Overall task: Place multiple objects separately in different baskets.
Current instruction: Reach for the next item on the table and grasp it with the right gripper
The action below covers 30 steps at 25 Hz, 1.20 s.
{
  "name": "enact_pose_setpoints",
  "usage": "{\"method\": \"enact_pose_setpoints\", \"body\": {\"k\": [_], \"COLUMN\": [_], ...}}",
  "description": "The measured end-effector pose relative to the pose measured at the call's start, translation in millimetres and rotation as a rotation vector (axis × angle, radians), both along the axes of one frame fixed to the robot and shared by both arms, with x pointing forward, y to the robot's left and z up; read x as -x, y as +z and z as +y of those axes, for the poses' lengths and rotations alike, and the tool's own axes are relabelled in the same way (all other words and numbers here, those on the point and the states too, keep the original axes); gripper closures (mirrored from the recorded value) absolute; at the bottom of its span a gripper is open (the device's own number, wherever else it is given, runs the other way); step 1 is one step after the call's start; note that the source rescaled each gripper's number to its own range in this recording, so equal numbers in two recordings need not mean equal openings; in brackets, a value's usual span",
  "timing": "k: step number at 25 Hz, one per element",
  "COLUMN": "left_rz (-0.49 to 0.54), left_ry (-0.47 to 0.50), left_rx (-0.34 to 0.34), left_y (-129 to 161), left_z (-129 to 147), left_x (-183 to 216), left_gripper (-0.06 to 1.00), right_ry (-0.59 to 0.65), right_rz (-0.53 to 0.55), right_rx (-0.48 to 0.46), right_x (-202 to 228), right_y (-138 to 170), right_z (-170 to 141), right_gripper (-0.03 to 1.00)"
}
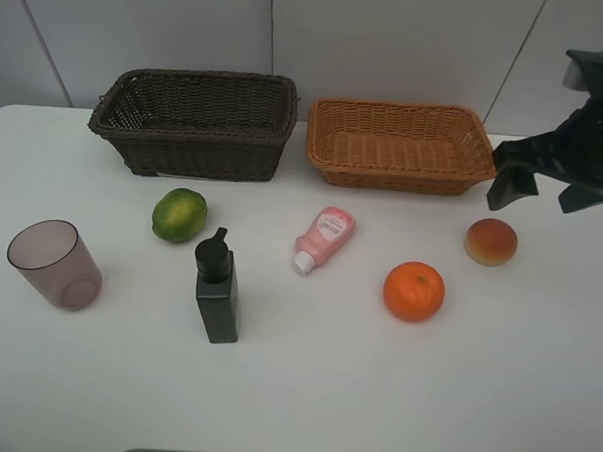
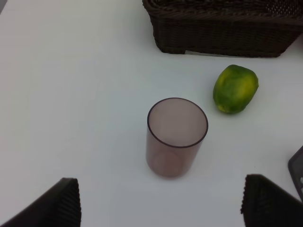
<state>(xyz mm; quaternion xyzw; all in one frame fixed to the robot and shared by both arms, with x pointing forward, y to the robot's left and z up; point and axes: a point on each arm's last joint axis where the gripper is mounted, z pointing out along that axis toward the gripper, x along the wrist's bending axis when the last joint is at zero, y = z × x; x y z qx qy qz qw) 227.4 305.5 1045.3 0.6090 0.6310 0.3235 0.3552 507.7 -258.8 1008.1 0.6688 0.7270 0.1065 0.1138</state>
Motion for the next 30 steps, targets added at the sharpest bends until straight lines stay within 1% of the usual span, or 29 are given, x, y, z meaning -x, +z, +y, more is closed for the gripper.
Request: {"method": "enact_pose_setpoints", "body": {"k": [2,4,6,7,9,12,18,21,30], "left_rz": [0.0,0.0,0.0,0.0,0.0,0.0,0.0,0.0,0.0], "left_ry": [0.0,0.0,0.0,0.0,0.0,0.0,0.0,0.0,0.0], "left_rx": [0.0,0.0,0.0,0.0,0.0,0.0,0.0,0.0,0.0], "left_y": [0,0,0,0,0,0,0,0,0], "left_z": [0,0,0,0,0,0,0,0,0], "left_x": [0,0,0,0,0,0,0,0,0], "left_gripper": [0.12,0.12,0.12,0.12,0.12,0.12,0.12,0.12,0.12], "right_ry": [0.002,-0.017,-0.049,-0.049,-0.083,-0.116,-0.103,-0.099,-0.111], "right_rz": [0.028,0.048,0.067,0.067,0.085,0.091,0.031,0.018,0.048], "right_rx": [0.004,0.003,0.001,0.001,0.0,0.015,0.013,0.01,0.008], "right_x": [-13,-24,-33,-33,-38,-44,-55,-60,-67], "right_y": [-15,-28,-42,-42,-54,-65,-79,-87,-118], "right_z": [2,2,-4,-4,-13,-28,-28,-27,-27], "right_gripper": [0.27,0.21,0.13,0.13,0.06,0.0,-0.01,-0.01,-0.02]}}
